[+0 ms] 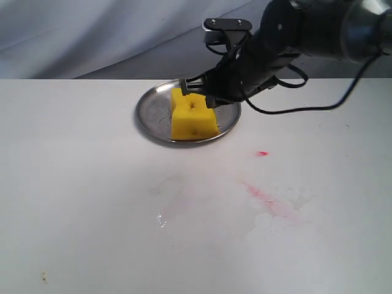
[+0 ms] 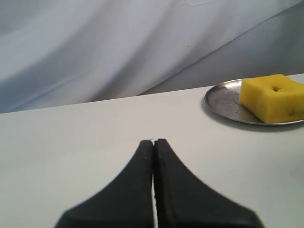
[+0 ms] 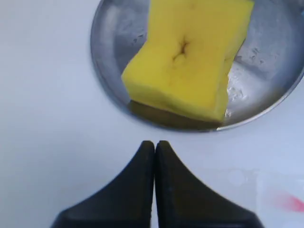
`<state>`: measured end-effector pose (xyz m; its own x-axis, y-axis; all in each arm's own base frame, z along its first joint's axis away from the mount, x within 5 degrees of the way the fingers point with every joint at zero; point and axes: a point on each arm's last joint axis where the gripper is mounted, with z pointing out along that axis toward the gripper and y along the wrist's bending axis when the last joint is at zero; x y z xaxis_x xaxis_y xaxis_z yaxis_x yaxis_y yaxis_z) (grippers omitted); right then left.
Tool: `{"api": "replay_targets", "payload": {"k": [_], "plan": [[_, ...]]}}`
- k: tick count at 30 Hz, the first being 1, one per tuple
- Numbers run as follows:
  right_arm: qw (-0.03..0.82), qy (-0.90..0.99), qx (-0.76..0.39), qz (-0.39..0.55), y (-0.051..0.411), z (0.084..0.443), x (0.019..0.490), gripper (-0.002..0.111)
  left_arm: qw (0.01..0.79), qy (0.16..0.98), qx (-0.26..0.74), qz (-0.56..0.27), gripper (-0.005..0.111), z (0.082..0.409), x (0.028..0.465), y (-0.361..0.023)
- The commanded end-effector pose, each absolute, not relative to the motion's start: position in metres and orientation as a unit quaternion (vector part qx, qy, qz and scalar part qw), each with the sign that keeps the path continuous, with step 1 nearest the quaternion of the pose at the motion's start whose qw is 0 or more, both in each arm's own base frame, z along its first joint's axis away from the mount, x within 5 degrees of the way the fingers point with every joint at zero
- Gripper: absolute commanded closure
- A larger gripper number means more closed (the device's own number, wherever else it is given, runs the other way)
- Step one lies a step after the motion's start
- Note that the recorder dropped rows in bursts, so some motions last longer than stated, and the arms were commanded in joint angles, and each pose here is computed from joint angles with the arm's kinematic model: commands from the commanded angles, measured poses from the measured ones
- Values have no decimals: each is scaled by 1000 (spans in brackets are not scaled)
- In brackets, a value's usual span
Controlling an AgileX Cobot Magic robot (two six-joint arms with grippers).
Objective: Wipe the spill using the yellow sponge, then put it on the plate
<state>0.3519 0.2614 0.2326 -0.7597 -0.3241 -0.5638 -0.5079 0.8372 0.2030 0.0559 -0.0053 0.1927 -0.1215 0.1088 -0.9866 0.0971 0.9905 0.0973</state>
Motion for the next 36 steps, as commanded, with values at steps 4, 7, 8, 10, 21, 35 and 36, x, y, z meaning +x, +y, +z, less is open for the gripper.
{"api": "replay_targets", "payload": {"k": [4, 7, 8, 10, 21, 35, 36], "plan": [[320, 902, -227, 181, 220, 245, 283, 108, 664, 745, 65, 2, 107, 195, 56, -5], [333, 899, -218, 182, 202, 242, 261, 108, 664, 745, 65, 2, 107, 195, 56, -5], [336, 899, -212, 184, 197, 241, 254, 108, 664, 745, 65, 2, 107, 195, 56, -5], [343, 898, -200, 190, 185, 238, 238, 108, 664, 745, 65, 2, 107, 195, 56, -5], [397, 877, -167, 213, 118, 225, 154, 108, 664, 745, 65, 2, 107, 195, 56, -5], [591, 782, -68, 188, 38, 191, 91, 108, 664, 745, 65, 2, 107, 195, 56, -5], [609, 769, -64, 181, 35, 195, 89, 108, 664, 745, 65, 2, 107, 195, 56, -5]]}}
